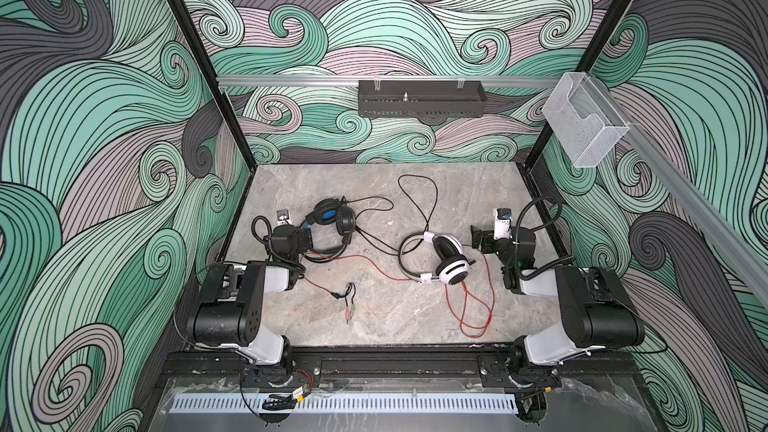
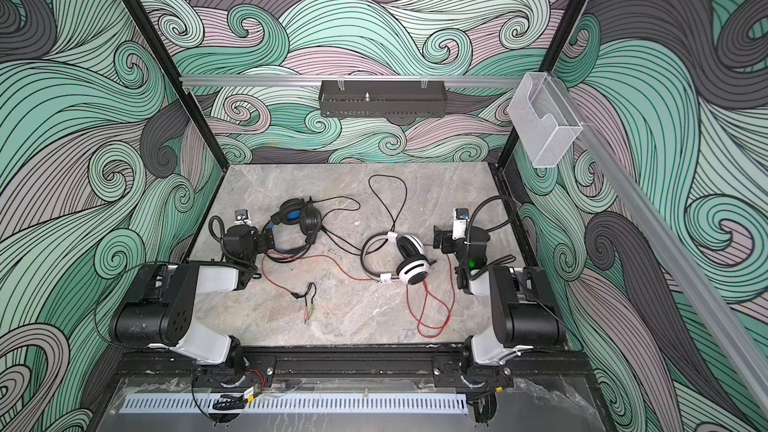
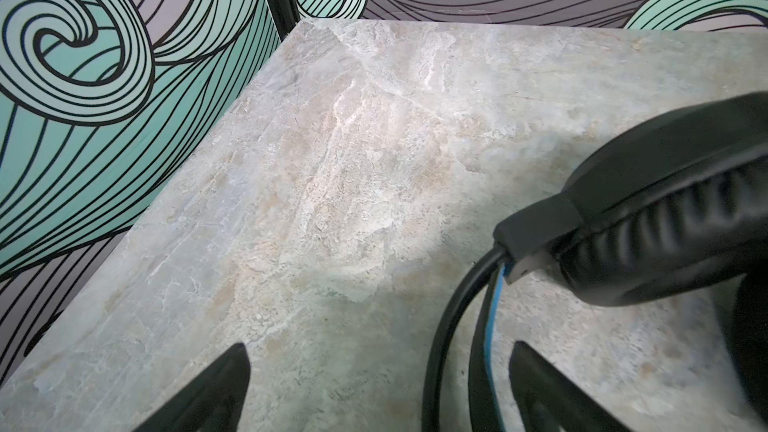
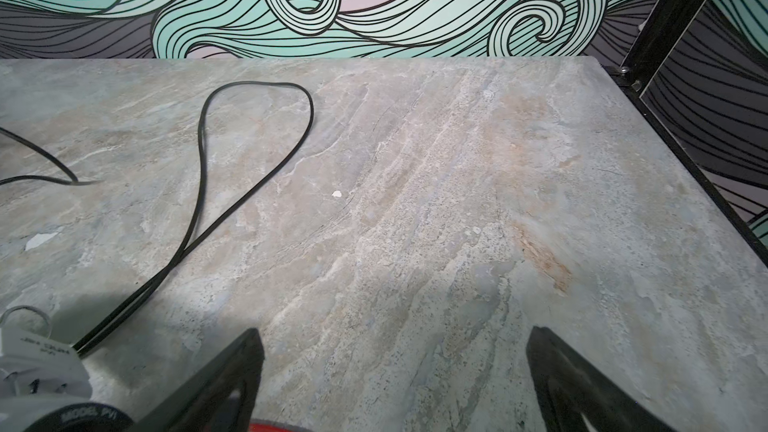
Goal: Wrap the headphones
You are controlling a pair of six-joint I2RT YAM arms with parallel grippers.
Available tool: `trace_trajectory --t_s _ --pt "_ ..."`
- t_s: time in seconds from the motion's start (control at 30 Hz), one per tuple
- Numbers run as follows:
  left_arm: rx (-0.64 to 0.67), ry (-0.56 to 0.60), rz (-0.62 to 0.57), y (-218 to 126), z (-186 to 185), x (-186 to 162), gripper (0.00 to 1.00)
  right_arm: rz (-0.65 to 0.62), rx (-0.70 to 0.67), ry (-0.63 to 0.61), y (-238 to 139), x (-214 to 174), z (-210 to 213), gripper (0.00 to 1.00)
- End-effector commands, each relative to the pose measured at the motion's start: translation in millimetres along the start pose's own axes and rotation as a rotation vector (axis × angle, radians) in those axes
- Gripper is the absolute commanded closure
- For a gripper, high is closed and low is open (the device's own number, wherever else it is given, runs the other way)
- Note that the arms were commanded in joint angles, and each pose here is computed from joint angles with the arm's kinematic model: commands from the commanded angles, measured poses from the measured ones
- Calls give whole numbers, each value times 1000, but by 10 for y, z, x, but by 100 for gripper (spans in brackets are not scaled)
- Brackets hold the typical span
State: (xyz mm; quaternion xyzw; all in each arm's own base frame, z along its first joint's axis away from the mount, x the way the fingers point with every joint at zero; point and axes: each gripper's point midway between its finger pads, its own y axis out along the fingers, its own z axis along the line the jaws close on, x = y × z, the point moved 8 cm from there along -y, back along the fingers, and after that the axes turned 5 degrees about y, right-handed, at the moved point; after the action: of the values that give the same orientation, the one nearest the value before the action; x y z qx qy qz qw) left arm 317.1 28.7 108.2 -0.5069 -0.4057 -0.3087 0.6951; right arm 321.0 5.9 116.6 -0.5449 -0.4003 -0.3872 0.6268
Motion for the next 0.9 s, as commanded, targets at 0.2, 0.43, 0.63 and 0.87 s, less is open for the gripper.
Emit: trace_trajectory --t_s 0.2,0.43,0.63,0.87 --pt "-58 -21 -5 -150 27 390 1 72 -99 14 26 349 -3 1" --pt "-123 -128 58 -503 70 625 1 105 -191 14 21 918 199 1" --pt "-32 -351 310 -756 187 917 1 211 -178 68 232 1374 534 1" --pt "-146 -398 596 -862 31 790 1 352 -206 80 319 1554 666 1"
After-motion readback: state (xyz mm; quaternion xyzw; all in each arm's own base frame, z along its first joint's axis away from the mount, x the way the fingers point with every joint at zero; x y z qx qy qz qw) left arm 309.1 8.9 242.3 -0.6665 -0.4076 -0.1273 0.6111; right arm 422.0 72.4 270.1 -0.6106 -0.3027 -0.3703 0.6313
